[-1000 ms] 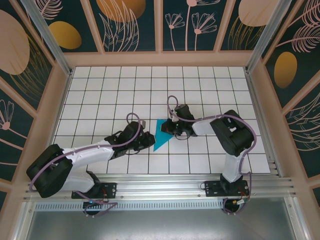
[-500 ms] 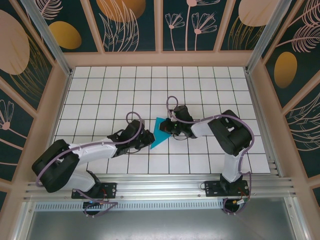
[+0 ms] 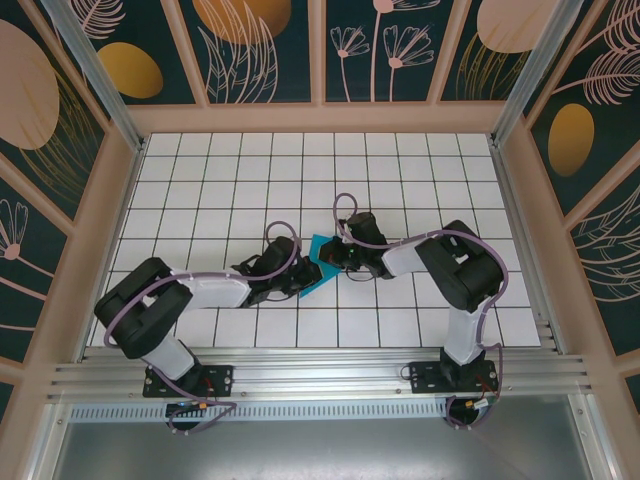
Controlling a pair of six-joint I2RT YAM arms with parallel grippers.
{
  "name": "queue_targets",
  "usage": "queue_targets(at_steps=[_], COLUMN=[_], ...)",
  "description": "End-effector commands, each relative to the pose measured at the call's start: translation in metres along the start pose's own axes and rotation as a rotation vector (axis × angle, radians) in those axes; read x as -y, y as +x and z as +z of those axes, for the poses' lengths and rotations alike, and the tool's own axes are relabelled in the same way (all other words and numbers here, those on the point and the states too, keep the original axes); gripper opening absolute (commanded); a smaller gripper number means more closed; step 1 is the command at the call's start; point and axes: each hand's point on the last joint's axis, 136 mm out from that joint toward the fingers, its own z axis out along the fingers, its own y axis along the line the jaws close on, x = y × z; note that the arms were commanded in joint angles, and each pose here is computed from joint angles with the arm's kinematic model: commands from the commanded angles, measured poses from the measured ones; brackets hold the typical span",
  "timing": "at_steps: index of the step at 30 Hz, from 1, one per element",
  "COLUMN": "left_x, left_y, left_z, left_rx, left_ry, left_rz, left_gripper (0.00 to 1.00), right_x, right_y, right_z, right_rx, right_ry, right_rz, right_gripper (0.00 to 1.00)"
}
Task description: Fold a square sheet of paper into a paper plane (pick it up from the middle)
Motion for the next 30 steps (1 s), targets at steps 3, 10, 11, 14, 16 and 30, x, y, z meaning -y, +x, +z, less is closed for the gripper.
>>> queue_targets(at_steps=[3, 10, 11, 14, 16, 30], left_x=[-0.022, -0.064, -0.067, -0.077, -0.086, -0.115], left_y=[-0.009, 0.01, 0.013, 0.023, 0.03, 0.033], left_z=[0.009, 0.009, 0.008, 0.007, 0.008, -0.006], left_rx=[0.045, 0.0, -0.007, -0.038, -0.066, -0.046], left_ry=[-0.078, -0.175, -0.176, -0.172, -0.202, -0.307], left_rz=[-0.009, -0.063, -0.068, -0.083, -0.079, -0.024], left_gripper=[0.1, 0.08, 0.08, 0.07, 0.06, 0.0], right_x=[0.08, 0.08, 0.079, 0.072, 0.064, 0.057], right_y=[0.044, 0.043, 0.042, 0.038, 0.032, -0.014], right_z=[0.001, -0.001, -0.001, 0.0, 0.001, -0.007], right_rx=[-0.093, -0.092, -0.091, -0.088, -0.083, -0.026], right_ry=[0.276, 0.282, 0.279, 0.262, 0.245, 0.208], right_rz=[0.083, 0.076, 0.075, 0.073, 0.064, 0.03], right_gripper=[0.07, 0.07, 0.07, 0.07, 0.08, 0.09])
